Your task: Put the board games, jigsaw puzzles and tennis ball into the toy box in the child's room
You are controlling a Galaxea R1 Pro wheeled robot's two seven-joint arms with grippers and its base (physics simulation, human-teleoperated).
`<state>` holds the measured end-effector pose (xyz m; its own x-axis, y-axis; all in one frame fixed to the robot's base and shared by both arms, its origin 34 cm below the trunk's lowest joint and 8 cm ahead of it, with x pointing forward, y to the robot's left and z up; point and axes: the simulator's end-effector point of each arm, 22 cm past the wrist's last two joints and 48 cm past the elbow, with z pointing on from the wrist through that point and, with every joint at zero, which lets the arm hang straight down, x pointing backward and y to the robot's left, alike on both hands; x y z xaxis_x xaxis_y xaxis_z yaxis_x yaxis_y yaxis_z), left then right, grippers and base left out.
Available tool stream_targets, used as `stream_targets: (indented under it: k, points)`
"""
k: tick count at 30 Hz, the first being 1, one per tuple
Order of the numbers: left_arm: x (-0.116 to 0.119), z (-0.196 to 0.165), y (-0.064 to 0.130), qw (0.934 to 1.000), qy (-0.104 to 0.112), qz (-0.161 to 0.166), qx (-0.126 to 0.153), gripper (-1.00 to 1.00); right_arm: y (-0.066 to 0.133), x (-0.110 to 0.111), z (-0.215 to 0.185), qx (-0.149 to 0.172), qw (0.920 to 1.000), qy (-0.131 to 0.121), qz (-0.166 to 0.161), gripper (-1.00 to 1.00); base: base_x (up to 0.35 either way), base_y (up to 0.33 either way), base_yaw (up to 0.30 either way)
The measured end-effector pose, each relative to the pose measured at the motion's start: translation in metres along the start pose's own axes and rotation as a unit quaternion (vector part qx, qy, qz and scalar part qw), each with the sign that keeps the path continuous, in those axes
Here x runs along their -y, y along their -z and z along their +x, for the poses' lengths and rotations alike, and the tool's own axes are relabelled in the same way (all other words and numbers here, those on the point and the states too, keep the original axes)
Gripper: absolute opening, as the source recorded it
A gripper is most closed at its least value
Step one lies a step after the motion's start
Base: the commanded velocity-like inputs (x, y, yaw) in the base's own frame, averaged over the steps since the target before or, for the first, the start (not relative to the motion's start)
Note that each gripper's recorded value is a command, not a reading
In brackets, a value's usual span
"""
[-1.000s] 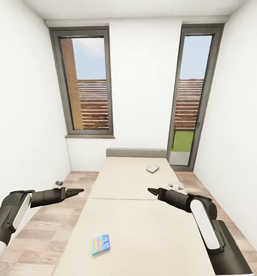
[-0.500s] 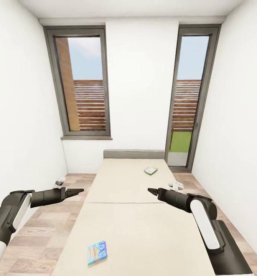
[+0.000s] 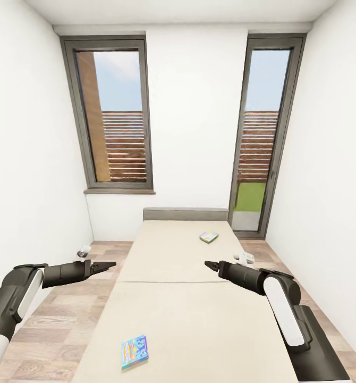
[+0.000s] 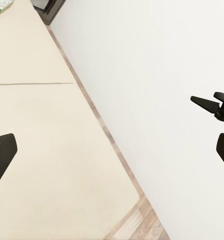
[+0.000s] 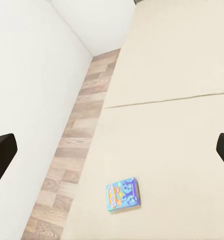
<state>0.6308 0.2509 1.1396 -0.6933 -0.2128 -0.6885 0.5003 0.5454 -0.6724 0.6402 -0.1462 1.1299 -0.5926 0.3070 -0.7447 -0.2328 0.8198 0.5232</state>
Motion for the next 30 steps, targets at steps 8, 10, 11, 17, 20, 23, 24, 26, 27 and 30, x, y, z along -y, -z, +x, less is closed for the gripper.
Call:
stream_targets:
  k: [8, 10, 11, 17, 20, 23, 24, 26, 27, 30]
  points:
    - [0.000, 0.000, 0.000, 1.0000, 0.000, 0.000, 0.000, 1.00, 0.000, 0.000, -0.004, 0.009, 1.0000, 0.000, -0.001, 1.00, 0.143, 0.000, 0.000]
    - [-0.004, -0.010, 0.008, 0.9999, -0.004, -0.006, 0.013, 1.00, 0.005, -0.001, -0.007, 0.011, 0.9999, -0.003, -0.008, 1.00, 0.000, 0.000, 0.000]
    - [-0.008, -0.015, 0.011, 0.9998, -0.006, -0.012, 0.017, 1.00, 0.005, -0.005, -0.008, 0.012, 0.9998, -0.007, -0.014, 1.00, 0.000, 0.000, 0.000]
    - [-0.008, -0.033, 0.013, 0.9990, -0.014, -0.009, 0.042, 1.00, 0.006, -0.009, -0.015, 0.024, 0.9991, -0.017, -0.029, 1.00, 0.000, 0.000, 0.000]
    - [-0.001, -0.020, 0.004, 0.9996, -0.008, 0.003, 0.026, 1.00, 0.001, -0.020, -0.010, 0.022, 0.9989, -0.017, -0.038, 1.00, 0.000, 0.000, 0.000]
    - [0.003, -0.008, -0.002, 0.9999, -0.003, 0.009, 0.012, 1.00, -0.002, -0.025, -0.006, 0.018, 0.9991, -0.013, -0.036, 1.00, 0.000, 0.000, 0.000]
    - [0.004, -0.004, -0.003, 0.9999, -0.001, 0.010, 0.007, 1.00, -0.003, -0.026, -0.005, 0.016, 0.9992, -0.011, -0.035, 1.00, 0.000, 0.000, 0.000]
    - [0.007, 0.001, -0.006, 0.9999, 0.000, 0.012, -0.001, 1.00, -0.005, -0.026, -0.003, 0.014, 0.9993, -0.009, -0.032, 1.00, 0.000, 0.000, 0.000]
    - [0.008, 0.002, -0.007, 0.9999, -0.001, 0.013, -0.004, 1.00, -0.005, -0.026, -0.003, 0.014, 0.9994, -0.009, -0.029, 1.00, 0.000, 0.000, 0.000]
    - [0.013, 0.003, -0.010, 0.9998, -0.008, 0.015, -0.009, 1.00, -0.006, -0.023, -0.002, 0.014, 0.9996, -0.009, -0.022, 1.00, 0.000, 0.000, 0.000]
